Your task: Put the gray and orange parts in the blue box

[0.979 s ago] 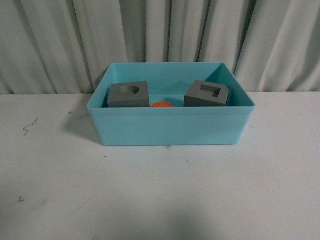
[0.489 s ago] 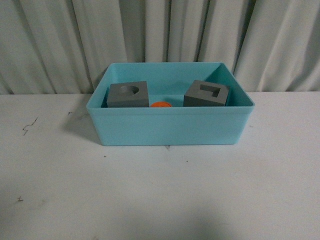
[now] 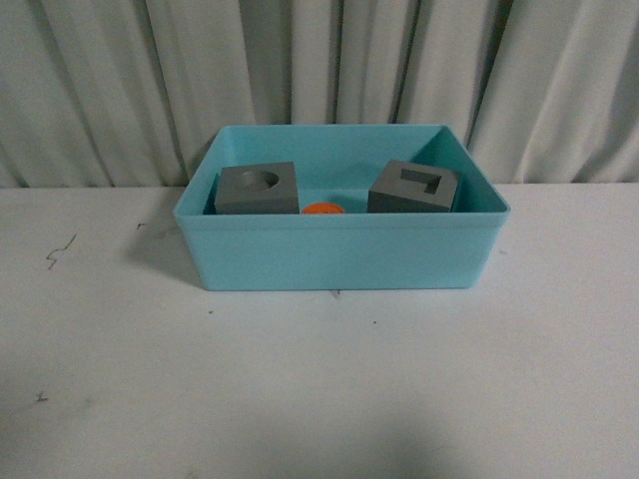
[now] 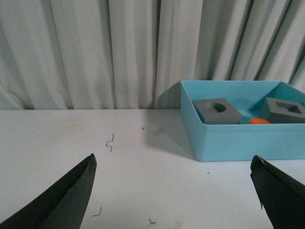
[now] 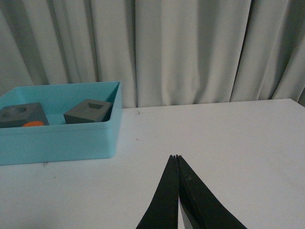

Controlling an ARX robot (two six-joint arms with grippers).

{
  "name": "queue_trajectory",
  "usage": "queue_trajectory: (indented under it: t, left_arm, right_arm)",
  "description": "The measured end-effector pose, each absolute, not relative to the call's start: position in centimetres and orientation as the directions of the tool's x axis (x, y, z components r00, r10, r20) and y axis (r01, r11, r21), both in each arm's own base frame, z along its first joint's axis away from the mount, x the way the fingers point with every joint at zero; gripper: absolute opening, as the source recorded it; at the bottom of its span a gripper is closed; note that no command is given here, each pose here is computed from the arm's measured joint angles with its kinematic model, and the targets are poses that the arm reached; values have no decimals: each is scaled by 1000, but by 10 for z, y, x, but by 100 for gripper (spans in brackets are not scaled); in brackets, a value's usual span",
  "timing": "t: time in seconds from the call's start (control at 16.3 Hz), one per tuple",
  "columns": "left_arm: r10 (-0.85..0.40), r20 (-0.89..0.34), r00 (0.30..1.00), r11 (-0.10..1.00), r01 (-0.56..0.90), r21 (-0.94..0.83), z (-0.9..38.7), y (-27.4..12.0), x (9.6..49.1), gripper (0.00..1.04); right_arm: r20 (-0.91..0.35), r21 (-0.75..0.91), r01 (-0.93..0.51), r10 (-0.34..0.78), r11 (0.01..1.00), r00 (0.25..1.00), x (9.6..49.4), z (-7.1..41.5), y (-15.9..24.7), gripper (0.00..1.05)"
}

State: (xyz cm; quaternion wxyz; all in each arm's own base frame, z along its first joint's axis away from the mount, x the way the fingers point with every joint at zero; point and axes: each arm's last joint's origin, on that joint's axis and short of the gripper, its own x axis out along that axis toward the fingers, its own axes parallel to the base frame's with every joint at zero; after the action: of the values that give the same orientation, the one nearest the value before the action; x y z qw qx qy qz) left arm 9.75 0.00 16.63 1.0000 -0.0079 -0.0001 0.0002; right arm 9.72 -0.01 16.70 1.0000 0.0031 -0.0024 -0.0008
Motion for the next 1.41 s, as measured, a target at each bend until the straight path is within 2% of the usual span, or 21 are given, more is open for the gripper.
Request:
queue_trajectory:
  t: [0.06, 0.12, 0.18, 0.24, 0.43, 1.41]
  left_arm:
    - [0, 0, 1000, 1000, 0, -16, 166, 0, 97, 98]
    - [0, 1, 1000, 1000, 0, -16, 166, 0, 97, 98]
    - [0, 1, 1000, 1000, 0, -16, 166, 0, 97, 98]
    - [0, 1, 1000, 1000, 0, -16, 166, 0, 97, 98]
    - [0, 1, 1000, 1000, 0, -16, 166, 0, 97, 98]
    - [0, 0, 1000, 1000, 0, -16, 166, 0, 97, 98]
  right_arm:
    - [5, 6, 1, -2, 1000, 1000, 97, 167, 0, 2]
    - [5, 6, 1, -2, 1000, 1000, 97, 167, 0, 13]
    - [5, 6, 1, -2, 1000, 1000, 97, 167, 0, 32]
    - [5, 6, 1, -2, 1000, 1000, 97, 167, 0, 68]
    - [5, 6, 1, -2, 1000, 1000, 97, 167, 0, 97]
    - [5, 6, 1, -2, 1000, 1000, 97, 167, 0, 98]
